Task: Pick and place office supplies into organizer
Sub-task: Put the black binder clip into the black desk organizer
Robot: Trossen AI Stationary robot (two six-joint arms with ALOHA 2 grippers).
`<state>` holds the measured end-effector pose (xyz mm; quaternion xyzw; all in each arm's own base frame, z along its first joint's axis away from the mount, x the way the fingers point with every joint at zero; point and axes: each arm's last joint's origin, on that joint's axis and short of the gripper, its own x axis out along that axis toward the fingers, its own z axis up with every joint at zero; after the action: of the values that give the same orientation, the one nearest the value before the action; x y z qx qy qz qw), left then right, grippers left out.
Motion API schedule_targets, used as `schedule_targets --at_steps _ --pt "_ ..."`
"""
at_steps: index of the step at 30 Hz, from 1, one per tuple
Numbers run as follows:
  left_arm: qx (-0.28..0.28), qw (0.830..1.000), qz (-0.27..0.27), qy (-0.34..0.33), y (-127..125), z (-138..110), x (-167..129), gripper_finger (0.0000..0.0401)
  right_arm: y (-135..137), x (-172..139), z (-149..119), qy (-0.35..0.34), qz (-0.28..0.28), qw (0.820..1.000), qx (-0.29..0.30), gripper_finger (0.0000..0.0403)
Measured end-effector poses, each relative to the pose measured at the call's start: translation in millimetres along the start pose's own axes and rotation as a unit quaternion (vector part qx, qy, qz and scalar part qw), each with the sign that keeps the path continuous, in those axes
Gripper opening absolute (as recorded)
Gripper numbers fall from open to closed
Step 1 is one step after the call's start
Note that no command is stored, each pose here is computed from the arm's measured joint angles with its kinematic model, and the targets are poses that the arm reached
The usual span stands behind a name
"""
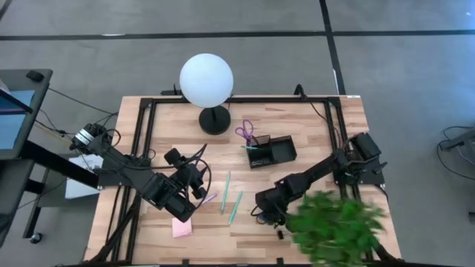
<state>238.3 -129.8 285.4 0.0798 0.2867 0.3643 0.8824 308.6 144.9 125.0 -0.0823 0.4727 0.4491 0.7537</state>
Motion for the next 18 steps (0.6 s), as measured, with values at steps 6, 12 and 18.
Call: schedule_targets --at_steps 6,12,18 --pt "0.000 1.000 0.000 0.000 0 0 0 0.0210 6 -32 12 -0.040 -0.020 0.999 -0.011 0.0081" --pt "0.000 1.000 0.000 0.000 0 0 0 0.0210 13 -40 17 -0.054 -0.022 0.996 -0.068 0.0081" --pt "0.003 1.000 0.000 0.000 0 0 0 0.0210 27 -27 18 -0.058 0.056 0.992 -0.100 0.0081"
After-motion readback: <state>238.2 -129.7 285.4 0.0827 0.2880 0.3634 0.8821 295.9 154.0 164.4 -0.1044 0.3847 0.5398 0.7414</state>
